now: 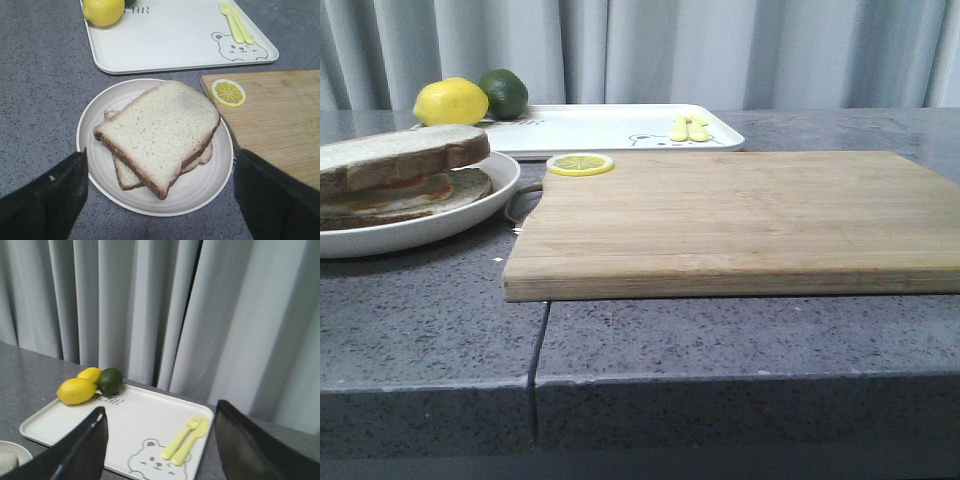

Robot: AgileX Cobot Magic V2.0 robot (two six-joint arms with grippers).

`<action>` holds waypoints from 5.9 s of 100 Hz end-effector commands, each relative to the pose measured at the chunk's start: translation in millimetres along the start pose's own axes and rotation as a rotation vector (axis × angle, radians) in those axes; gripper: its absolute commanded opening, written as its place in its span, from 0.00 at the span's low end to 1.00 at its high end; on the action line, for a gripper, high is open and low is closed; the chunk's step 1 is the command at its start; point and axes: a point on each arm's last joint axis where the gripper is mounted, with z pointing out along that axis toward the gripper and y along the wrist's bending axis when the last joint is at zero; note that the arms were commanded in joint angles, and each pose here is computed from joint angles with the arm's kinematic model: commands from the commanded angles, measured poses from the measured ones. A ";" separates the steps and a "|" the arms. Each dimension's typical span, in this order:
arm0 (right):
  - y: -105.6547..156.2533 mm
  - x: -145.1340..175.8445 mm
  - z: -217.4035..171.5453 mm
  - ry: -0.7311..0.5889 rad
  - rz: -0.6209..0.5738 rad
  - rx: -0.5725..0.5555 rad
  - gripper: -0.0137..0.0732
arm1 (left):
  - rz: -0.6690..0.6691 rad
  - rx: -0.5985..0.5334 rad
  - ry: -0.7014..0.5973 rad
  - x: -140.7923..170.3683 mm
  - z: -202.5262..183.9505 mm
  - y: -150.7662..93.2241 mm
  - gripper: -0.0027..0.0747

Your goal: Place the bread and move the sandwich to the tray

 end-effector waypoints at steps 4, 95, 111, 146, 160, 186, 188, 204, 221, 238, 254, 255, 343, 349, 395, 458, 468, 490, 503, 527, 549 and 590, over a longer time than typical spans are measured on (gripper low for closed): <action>-9.6 -6.6 -40.4 -0.120 -0.082 0.099 0.70 | -0.025 0.012 -0.093 -14.7 -5.6 -3.3 0.75; -6.9 92.2 -128.0 -0.076 -0.058 0.163 0.70 | -0.025 0.012 -0.093 -14.7 -5.6 -3.3 0.75; -7.3 91.8 -128.0 -0.080 -0.058 0.166 0.70 | -0.025 0.012 -0.093 -14.7 -5.6 -3.3 0.75; -7.3 91.8 -128.0 -0.080 -0.058 0.166 0.70 | -0.026 0.009 -0.100 -15.6 -5.0 -2.9 0.75; -7.3 91.8 -128.0 -0.081 -0.058 0.167 0.70 | -0.029 -0.009 -0.062 -16.7 7.3 1.9 0.75; -7.4 91.7 -128.1 -0.081 -0.058 0.167 0.70 | -0.082 -0.154 0.034 -16.8 40.4 23.8 0.75; -7.4 91.7 -128.1 -0.081 -0.058 0.167 0.70 | -0.081 -0.156 0.036 -16.9 41.9 24.5 0.75; -7.4 91.7 -128.1 -0.081 -0.058 0.167 0.70 | -0.091 -0.170 0.078 -15.7 57.0 29.9 0.75; -7.4 91.7 -128.1 -0.081 -0.058 0.167 0.70 | -0.088 -0.206 0.120 -13.3 68.1 36.4 0.75; -7.4 91.7 -128.1 -0.081 -0.058 0.167 0.70 | -0.081 -0.252 0.141 -11.4 72.6 42.1 0.75; -7.4 91.7 -128.1 -0.081 -0.058 0.167 0.70 | -0.063 -0.274 0.149 -9.1 72.8 44.6 0.75; -7.4 91.7 -128.1 -0.081 -0.058 0.167 0.70 | -0.063 -0.274 0.149 -9.1 72.8 44.6 0.75; -7.4 91.7 -128.1 -0.081 -0.058 0.167 0.70 | -0.175 -0.266 0.310 8.5 127.1 59.4 0.75; -7.4 91.7 -128.1 -0.081 -0.058 0.167 0.70 | -0.179 -0.267 0.319 9.9 130.6 60.6 0.75; -7.4 91.7 -128.1 -0.082 -0.058 0.168 0.70 | -0.192 -0.277 0.378 18.0 144.4 65.9 0.75; -7.7 91.4 -128.1 -0.085 -0.058 0.171 0.70 | -0.194 -0.275 0.378 18.1 144.6 65.3 0.26; -7.7 91.4 -128.1 -0.085 -0.058 0.171 0.70 | -0.195 -0.274 0.378 18.1 144.6 65.3 0.14; -7.7 91.4 -128.1 -0.085 -0.058 0.171 0.70 | -0.205 -0.270 0.377 18.0 144.7 64.8 0.01; -7.7 91.4 -128.1 -0.085 -0.058 0.171 0.70 | -0.284 -0.236 0.357 15.5 144.8 60.1 0.01; -7.8 91.3 -128.2 -0.086 -0.058 0.172 0.70 | -0.422 -0.129 0.216 -15.0 128.7 42.2 0.01; -7.8 91.2 -128.2 -0.087 -0.058 0.173 0.70 | -0.507 -0.026 0.109 -48.0 114.5 26.6 0.01; -7.8 91.2 -128.2 -0.087 -0.058 0.173 0.70 | -0.596 0.041 0.097 -93.0 162.9 29.4 0.01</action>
